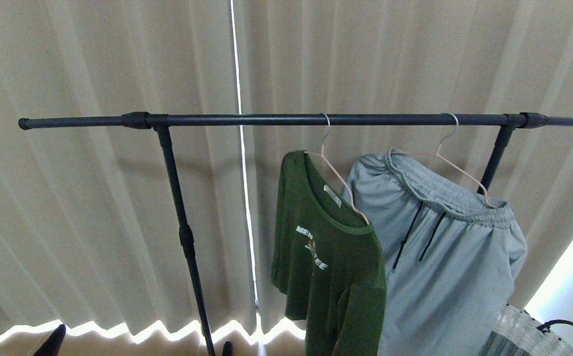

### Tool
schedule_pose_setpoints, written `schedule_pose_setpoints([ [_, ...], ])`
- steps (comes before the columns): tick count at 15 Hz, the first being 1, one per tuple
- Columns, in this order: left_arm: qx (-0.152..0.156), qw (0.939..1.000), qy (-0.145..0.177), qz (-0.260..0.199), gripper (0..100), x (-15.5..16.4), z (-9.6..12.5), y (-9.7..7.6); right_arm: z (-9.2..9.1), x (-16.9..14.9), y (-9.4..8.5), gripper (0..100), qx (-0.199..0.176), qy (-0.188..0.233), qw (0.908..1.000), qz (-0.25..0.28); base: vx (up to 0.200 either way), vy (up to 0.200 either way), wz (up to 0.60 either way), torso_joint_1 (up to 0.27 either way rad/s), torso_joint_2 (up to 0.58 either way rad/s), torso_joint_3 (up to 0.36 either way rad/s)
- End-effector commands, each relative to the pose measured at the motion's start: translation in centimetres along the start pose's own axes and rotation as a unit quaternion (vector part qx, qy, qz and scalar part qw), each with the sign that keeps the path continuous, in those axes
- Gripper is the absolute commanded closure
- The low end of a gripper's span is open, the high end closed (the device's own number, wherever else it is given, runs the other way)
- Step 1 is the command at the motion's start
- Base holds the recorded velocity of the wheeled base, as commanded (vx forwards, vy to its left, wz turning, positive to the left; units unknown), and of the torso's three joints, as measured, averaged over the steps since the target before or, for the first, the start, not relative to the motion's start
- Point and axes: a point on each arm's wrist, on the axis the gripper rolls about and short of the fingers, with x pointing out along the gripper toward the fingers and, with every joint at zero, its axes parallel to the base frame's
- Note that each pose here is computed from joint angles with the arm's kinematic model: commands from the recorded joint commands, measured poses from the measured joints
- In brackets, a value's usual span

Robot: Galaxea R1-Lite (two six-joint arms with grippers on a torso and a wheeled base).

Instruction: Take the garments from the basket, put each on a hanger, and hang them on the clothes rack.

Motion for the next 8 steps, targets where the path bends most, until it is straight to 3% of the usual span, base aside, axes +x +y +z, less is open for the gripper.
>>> schedule_pose_setpoints([
  [1,-0.028,0.9993,-0.021,0.011,0,-0.9,-1.0,0.8,-0.2,-0.1,0.0,0,0.000,-0.001,1.0000,-0.007,0.000,0.000,0.00,0.000,0.00,0.000],
  [3,-0.020,0.9995,-0.019,0.016,0,-1.2,-2.7,1.0,-0.4,-0.2,0.0,0,-0.001,0.005,0.9999,-0.014,0.000,0.000,0.00,0.000,0.00,0.000],
  [8,-0.044,0.9924,-0.020,0.113,0,-3.0,-5.6,2.5,-0.6,-0.4,0.0,0,0.000,0.008,0.9996,-0.028,0.000,0.000,0.00,0.000,0.00,0.000],
])
